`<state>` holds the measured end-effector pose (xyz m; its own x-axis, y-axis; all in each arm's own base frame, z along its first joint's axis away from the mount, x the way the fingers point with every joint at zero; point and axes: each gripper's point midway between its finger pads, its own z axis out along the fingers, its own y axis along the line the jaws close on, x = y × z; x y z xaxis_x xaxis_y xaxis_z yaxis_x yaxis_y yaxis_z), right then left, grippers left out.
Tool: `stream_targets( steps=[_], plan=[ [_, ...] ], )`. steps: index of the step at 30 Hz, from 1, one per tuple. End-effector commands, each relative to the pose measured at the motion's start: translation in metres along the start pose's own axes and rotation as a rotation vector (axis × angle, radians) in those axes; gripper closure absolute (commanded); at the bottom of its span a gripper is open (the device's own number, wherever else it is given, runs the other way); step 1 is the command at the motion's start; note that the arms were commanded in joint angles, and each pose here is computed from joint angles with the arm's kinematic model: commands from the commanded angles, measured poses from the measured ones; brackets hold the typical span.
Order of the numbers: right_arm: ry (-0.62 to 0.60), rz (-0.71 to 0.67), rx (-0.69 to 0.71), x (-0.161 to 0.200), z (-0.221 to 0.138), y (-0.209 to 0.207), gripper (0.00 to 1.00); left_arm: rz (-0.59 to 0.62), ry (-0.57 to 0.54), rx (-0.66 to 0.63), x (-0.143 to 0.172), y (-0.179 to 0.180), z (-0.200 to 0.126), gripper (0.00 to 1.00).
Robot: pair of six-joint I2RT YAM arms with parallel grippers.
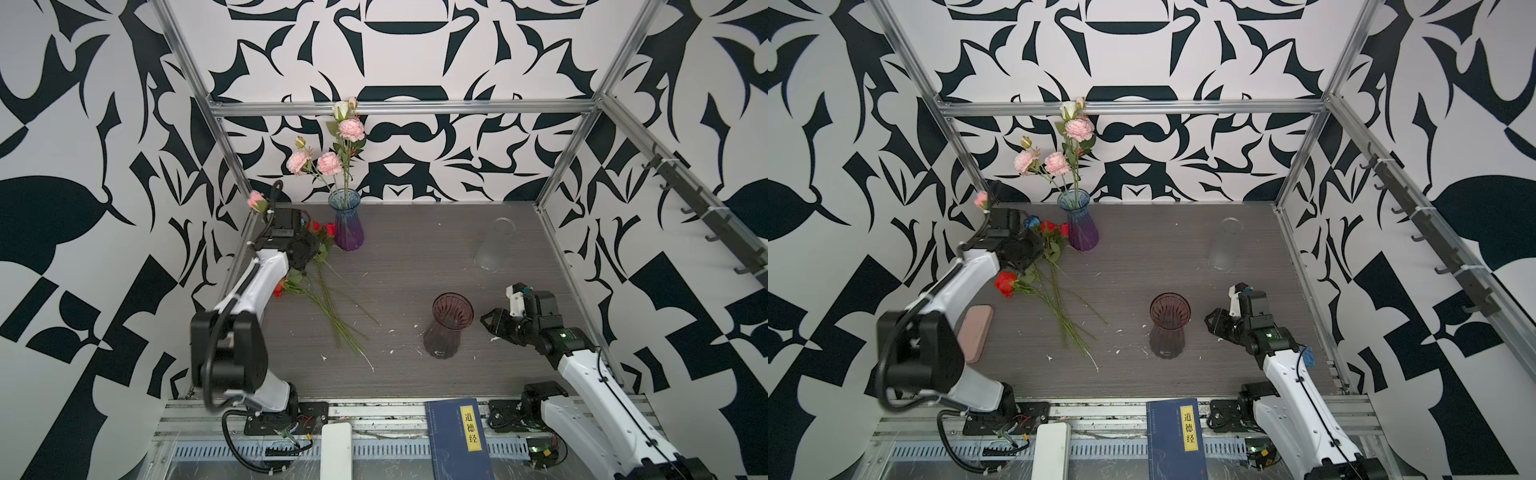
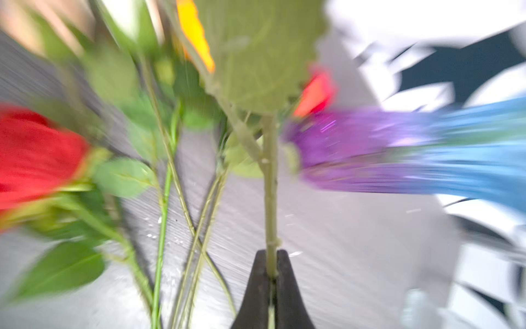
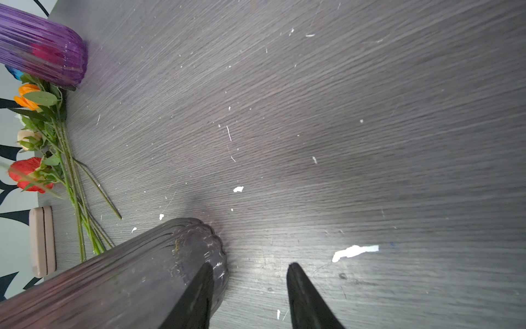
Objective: Arrange flowers in a vase
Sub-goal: Pick up the flower from the flowers.
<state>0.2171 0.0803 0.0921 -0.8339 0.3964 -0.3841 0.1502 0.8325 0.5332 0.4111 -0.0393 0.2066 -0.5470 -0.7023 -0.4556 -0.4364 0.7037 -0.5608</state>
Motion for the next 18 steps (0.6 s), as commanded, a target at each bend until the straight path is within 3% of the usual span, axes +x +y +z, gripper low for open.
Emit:
stream_targets(
  steps=[1, 5, 9, 14, 18],
  plan=[
    [-0.011, -0.022, -0.009, -0.004, 0.0, 0.004, 0.54, -0.012, -0.19, 0.083, -0.027, -0.011, -0.066, 1.0],
    [-0.015, -0.022, -0.01, -0.005, -0.001, 0.004, 0.54, 0.094, -0.299, 0.335, -0.036, -0.07, -0.14, 1.0],
    [-0.018, -0.024, -0.011, -0.005, -0.001, 0.004, 0.54, 0.29, -0.371, 0.681, -0.008, -0.152, -0.216, 1.0],
    [-0.02, -0.023, -0.008, -0.005, -0.001, 0.004, 0.54, 0.613, -0.378, 1.003, 0.073, -0.234, -0.294, 1.0],
    [-0.02, -0.021, -0.005, -0.005, -0.001, 0.003, 0.54, 0.749, -0.342, 1.072, 0.123, -0.259, -0.307, 1.0]
  ],
)
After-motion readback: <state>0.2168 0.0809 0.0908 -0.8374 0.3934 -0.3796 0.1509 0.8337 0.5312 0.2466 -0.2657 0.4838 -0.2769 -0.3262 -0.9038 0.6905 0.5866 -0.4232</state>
